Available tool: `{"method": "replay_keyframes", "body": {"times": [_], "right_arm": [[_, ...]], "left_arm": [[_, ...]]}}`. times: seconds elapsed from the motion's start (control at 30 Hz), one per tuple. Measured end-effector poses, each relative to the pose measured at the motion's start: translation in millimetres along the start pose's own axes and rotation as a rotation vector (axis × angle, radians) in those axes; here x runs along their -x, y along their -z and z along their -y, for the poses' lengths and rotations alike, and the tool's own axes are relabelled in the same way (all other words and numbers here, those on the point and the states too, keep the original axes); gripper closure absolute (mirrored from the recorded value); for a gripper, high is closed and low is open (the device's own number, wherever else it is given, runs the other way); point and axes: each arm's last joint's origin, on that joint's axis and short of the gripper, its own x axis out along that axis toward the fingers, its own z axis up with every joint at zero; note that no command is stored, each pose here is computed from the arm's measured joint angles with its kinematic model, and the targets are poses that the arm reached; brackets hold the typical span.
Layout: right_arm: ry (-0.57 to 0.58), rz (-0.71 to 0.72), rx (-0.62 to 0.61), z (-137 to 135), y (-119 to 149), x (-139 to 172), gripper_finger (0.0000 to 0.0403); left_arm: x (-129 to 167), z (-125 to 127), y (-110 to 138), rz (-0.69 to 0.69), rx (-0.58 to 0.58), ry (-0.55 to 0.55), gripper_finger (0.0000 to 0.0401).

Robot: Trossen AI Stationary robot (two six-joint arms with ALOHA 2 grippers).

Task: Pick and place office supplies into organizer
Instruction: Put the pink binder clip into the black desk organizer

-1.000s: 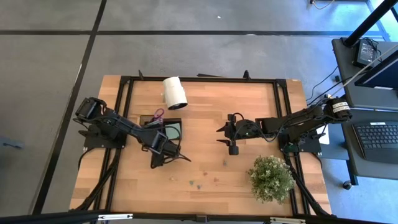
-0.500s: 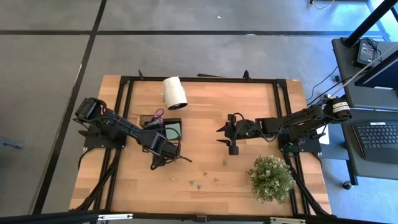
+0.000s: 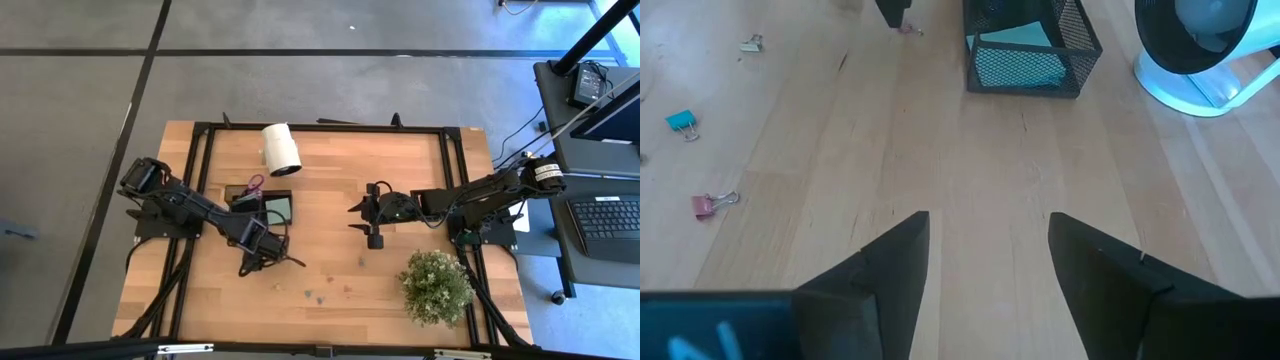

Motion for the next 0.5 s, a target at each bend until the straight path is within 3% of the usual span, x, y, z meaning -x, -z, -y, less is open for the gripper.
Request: {"method": "replay_keyframes", "body": {"times": [0.4,0.5], "right_arm": [[0.0,0.0,0.001,0.0,0.0,0.0,0.0193],[0.0,0.0,0.0,0.0,0.0,0.0,0.0193]], "left_arm": [[0.1,-0.1,0.2,0.0,0.043,0.0,0.0226],[0.0,0.3,-1.1,0.054,0.046,0.015,0.0228]]}}
